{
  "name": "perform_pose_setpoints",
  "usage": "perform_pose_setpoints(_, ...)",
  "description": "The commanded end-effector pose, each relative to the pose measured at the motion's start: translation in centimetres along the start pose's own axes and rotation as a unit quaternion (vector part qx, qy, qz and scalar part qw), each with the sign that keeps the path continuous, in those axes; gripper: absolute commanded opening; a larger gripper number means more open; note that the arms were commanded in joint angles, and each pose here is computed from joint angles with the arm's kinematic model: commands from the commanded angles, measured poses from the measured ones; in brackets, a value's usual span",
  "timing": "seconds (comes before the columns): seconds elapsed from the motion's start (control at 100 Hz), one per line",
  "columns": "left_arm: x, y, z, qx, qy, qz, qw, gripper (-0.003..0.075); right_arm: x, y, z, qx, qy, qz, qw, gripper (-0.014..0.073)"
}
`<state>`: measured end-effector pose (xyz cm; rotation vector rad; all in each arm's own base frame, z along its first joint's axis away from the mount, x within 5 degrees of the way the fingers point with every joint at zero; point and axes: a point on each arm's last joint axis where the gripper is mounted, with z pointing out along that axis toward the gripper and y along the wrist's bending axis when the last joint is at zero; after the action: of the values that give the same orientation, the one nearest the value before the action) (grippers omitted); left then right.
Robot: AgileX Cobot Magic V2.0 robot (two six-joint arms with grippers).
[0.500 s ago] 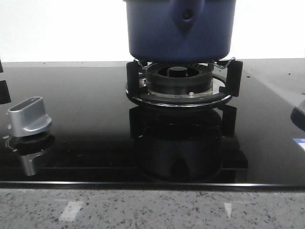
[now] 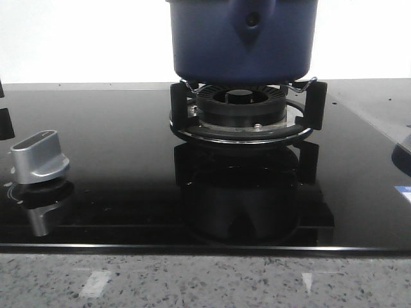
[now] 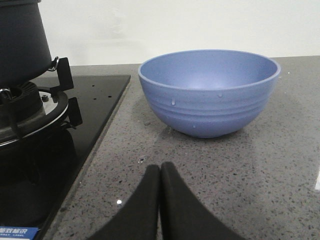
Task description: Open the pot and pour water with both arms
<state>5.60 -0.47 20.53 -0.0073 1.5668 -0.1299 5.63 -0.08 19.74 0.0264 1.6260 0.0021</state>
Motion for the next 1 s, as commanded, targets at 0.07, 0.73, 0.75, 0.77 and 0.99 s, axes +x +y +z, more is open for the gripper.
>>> perform_pose_setpoints(0.07, 0.15, 0.04, -0.1, 0.003, -0.04, -0.005, 0.999, -0.002, 0.12, -0.06, -0.05, 0.004, -0.034, 0.0, 0.999, -0.0046)
perform_pose_setpoints(0.73, 0.15, 0.04, -0.1, 0.003, -0.04, -0.005, 0.999, -0.002, -0.04, -0.06, -0.06, 0.004, -0.043, 0.0, 0.999, -0.0046)
perform_pose_setpoints(0.75, 0.15, 0.04, -0.1, 0.003, -0.04, -0.005, 0.999, -0.002, -0.06, -0.06, -0.06, 0.004, -0.044, 0.0, 0.999, -0.0046)
perform_pose_setpoints(0.77, 0.15, 0.04, -0.1, 0.003, -0.04, -0.005, 0.999, -0.002, -0.1, -0.06, -0.07, 0.004, -0.046, 0.0, 0.999, -0.0046)
perform_pose_setpoints(0.99, 0.15, 0.04, -0.1, 0.003, -0.04, -0.007, 0.999, -0.002, -0.15, -0.06, -0.07, 0.004, -0.049, 0.002, 0.999, -0.0046)
